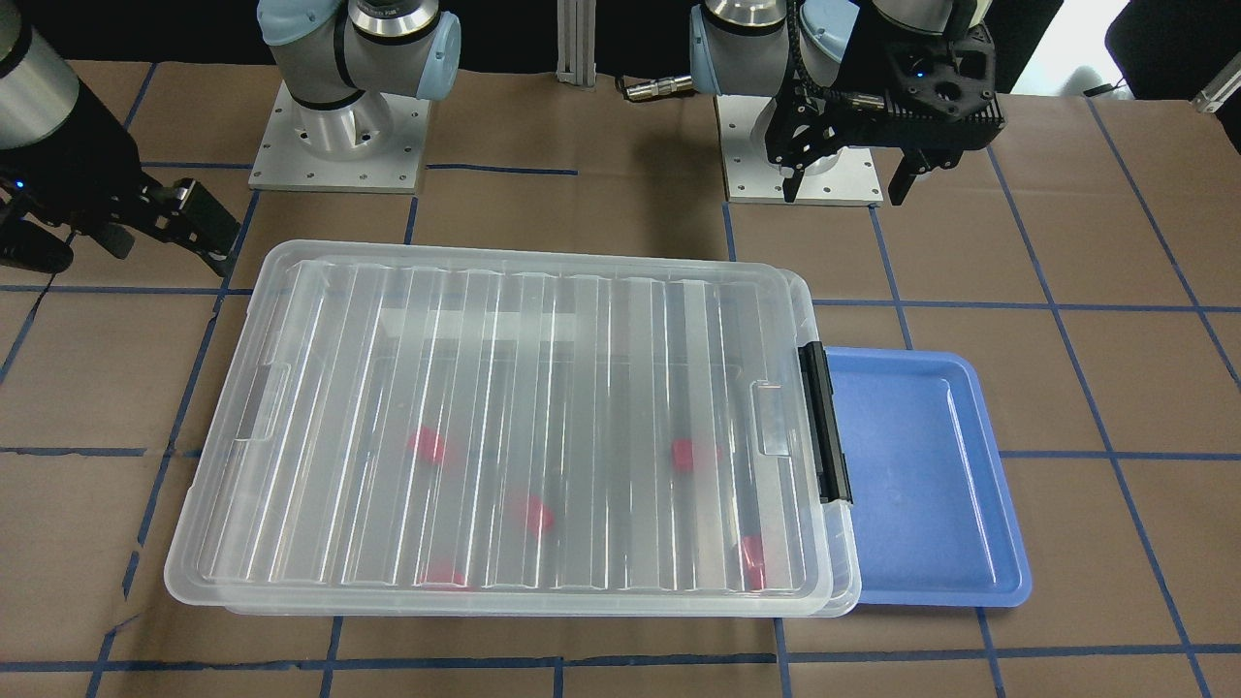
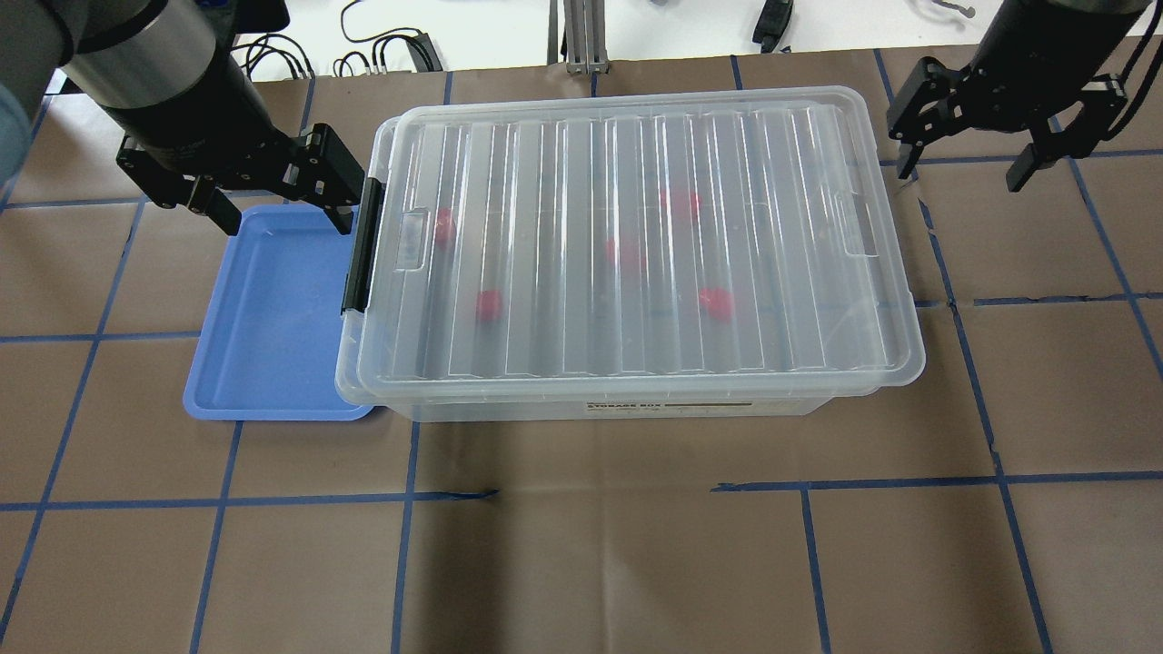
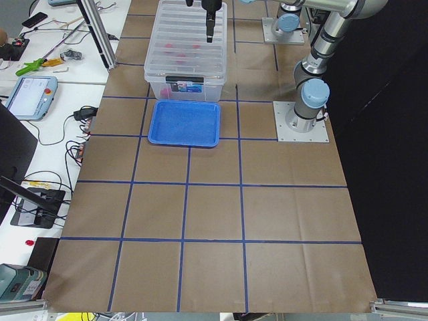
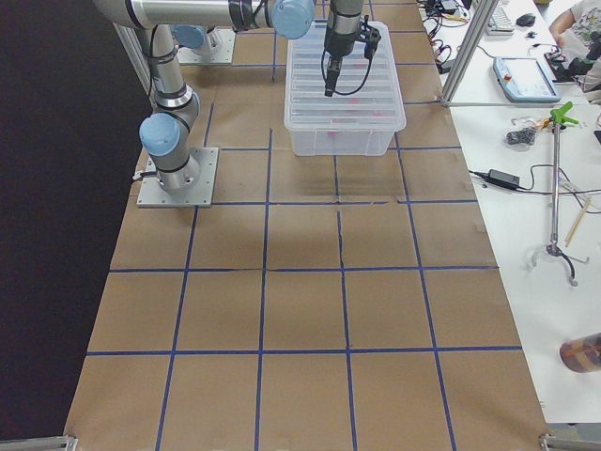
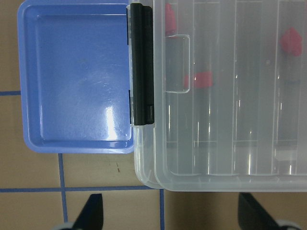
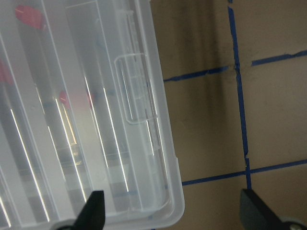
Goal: Place red block in blue tray from box
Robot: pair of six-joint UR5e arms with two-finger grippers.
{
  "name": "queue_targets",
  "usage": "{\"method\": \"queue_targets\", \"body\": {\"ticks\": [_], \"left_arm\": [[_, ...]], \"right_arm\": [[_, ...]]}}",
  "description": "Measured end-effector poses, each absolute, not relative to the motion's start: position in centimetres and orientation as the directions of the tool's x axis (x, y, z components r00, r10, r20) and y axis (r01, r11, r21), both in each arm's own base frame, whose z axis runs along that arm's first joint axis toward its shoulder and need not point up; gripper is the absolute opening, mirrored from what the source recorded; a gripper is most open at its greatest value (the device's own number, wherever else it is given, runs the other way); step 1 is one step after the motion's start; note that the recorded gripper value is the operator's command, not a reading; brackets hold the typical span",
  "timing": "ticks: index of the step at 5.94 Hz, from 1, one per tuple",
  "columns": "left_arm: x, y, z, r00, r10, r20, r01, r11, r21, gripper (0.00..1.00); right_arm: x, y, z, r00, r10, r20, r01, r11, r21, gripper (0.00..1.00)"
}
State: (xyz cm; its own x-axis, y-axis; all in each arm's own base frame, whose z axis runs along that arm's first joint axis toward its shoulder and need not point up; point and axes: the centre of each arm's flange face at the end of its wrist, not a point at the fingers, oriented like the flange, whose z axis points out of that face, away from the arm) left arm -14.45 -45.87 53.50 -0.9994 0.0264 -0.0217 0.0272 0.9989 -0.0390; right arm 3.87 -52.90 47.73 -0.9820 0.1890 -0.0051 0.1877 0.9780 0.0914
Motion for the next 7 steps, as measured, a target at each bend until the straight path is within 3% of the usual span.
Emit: {"method": "queue_targets", "body": {"ticks": [3, 7], "left_arm": [[-14.5, -45.9, 53.3, -0.999, 0.028, -0.022, 0.028, 0.999, -0.036, 0.98], [-14.5, -45.8, 53.0, -0.997, 0.078, -0.013, 0.078, 0.997, -0.027, 0.98]], "right_arm": [[3.2, -52.7, 39.3, -0.992, 0.129, -0.003, 0.128, 0.989, 0.073, 1.0], [2.2, -52.1, 35.4, -0.998, 0.067, 0.0, 0.067, 0.997, 0.037, 1.0]]}}
